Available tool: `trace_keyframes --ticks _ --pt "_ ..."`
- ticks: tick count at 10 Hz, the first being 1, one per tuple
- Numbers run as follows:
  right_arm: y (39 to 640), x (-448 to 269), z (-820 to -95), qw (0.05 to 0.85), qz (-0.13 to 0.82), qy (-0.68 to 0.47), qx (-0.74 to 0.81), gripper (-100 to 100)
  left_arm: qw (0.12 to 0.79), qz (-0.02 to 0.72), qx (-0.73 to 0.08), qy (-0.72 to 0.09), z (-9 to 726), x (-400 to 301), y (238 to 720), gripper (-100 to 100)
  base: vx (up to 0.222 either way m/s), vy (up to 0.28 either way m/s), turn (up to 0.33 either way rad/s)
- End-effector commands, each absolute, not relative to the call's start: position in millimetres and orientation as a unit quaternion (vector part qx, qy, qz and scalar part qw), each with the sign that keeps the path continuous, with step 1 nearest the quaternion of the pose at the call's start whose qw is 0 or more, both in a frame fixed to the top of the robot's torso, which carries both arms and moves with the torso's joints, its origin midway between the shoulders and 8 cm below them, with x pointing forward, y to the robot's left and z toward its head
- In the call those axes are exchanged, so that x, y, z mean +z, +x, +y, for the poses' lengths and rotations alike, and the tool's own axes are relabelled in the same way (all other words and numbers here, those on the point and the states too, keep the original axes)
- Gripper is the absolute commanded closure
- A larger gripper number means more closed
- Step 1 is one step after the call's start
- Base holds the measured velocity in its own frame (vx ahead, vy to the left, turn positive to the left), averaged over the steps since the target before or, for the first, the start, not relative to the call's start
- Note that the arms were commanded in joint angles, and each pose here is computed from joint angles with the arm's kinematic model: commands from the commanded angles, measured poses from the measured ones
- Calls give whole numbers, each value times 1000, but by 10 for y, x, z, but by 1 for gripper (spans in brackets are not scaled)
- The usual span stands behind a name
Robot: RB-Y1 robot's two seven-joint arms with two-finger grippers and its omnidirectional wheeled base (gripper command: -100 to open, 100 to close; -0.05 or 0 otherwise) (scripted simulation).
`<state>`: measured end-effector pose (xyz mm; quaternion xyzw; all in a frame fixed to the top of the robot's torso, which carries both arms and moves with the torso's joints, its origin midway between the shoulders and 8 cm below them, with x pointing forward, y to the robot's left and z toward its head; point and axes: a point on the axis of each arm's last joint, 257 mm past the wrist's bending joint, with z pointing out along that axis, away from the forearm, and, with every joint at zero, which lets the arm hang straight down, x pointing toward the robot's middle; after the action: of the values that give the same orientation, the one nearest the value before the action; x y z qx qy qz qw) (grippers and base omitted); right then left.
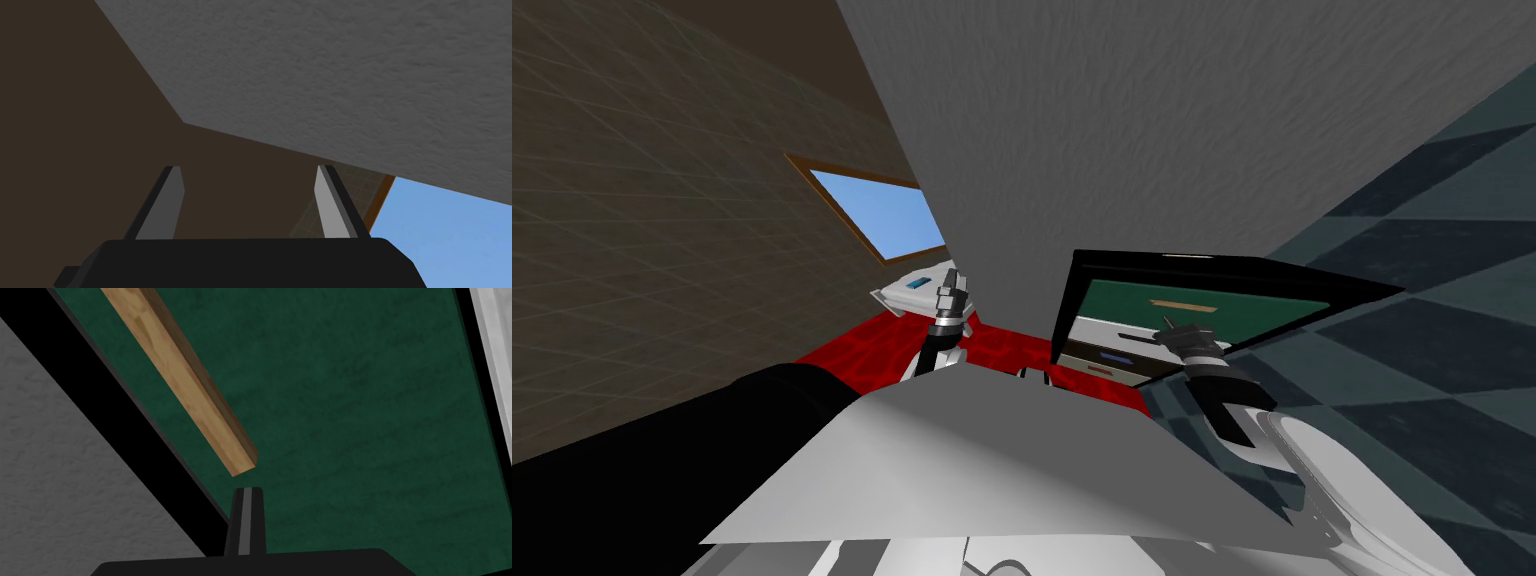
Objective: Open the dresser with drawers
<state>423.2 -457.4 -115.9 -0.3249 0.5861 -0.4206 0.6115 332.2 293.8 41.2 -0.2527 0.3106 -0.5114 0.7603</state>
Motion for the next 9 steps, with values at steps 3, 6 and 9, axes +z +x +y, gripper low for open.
trace_keyframes --ticks 3,6,9 --pt "4207 -1119 -4647 606 586 -330 -425 -100 760 311 -511 -253 2939 411 3321 0 44 18 8" --pt "4183 -1081 -4768 596 586 -335 -434 -100 760 311 -511 -253 2939 411 3320 0 180 16 20" --pt "4178 -1071 -4793 597 586 -333 -434 -100 760 311 -511 -253 2939 411 3321 0 94 13 10"
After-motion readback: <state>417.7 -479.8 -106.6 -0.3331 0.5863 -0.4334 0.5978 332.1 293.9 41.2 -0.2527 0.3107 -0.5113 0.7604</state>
